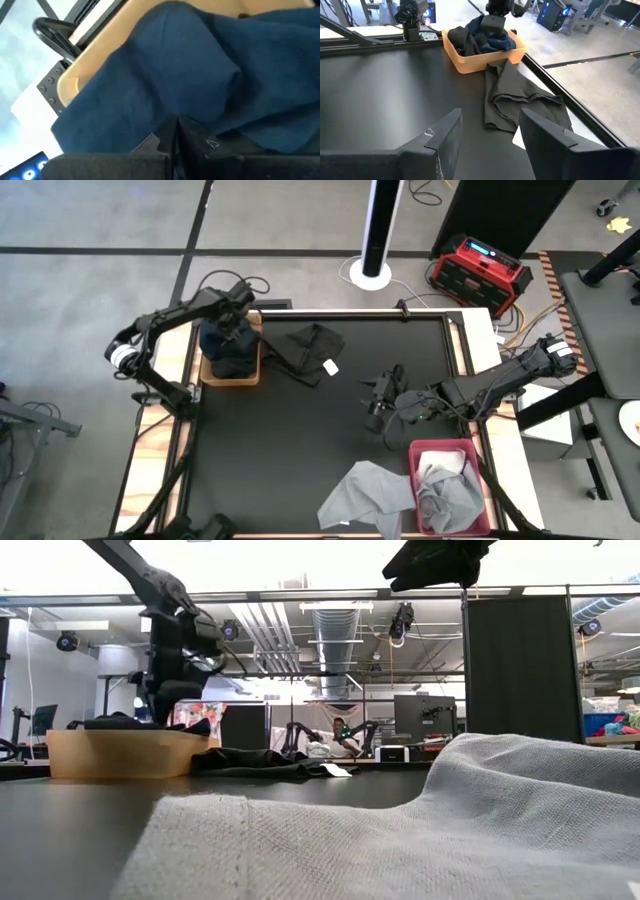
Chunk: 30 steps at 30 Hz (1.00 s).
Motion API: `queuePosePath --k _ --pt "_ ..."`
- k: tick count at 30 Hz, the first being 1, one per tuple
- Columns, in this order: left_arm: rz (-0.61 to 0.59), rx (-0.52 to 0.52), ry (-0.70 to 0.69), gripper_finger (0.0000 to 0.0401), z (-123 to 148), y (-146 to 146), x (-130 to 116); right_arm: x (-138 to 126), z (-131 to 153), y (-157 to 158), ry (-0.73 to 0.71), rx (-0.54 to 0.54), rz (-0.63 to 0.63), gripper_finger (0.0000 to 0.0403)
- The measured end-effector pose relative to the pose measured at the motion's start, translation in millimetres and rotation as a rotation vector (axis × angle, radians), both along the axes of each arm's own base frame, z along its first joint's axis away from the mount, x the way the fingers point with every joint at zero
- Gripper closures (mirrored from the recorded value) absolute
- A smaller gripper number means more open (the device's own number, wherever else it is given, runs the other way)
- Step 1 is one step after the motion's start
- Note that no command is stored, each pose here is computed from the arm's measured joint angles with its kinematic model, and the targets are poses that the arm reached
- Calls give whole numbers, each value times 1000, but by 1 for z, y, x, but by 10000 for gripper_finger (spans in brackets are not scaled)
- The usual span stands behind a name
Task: Sort towels by color in basket
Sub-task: Put the dark blue towel into the orange bin
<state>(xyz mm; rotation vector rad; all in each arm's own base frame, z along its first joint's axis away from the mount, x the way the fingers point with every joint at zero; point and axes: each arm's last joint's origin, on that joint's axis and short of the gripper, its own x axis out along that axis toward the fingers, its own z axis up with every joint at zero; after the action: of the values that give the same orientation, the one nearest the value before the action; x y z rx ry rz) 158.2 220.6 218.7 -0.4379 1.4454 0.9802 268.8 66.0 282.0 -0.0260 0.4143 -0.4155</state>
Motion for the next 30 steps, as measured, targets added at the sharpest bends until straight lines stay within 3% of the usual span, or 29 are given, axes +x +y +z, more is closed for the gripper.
queuePosePath --k 6,12,17,24,30 --pt "-20 58 -88 401 12 -1 8 0 0 0 0 0 0 213" --pt "-249 -49 -364 401 5 -14 38 0 0 0 -1 -1 1 213" --pt "-314 -65 -321 401 -1 -22 49 0 0 0 -1 -2 1 213" --pt "-196 55 -115 401 -1 -22 40 0 0 0 0 -2 1 213" --pt "-223 17 -147 401 -6 -19 42 0 0 0 0 -2 1 213"
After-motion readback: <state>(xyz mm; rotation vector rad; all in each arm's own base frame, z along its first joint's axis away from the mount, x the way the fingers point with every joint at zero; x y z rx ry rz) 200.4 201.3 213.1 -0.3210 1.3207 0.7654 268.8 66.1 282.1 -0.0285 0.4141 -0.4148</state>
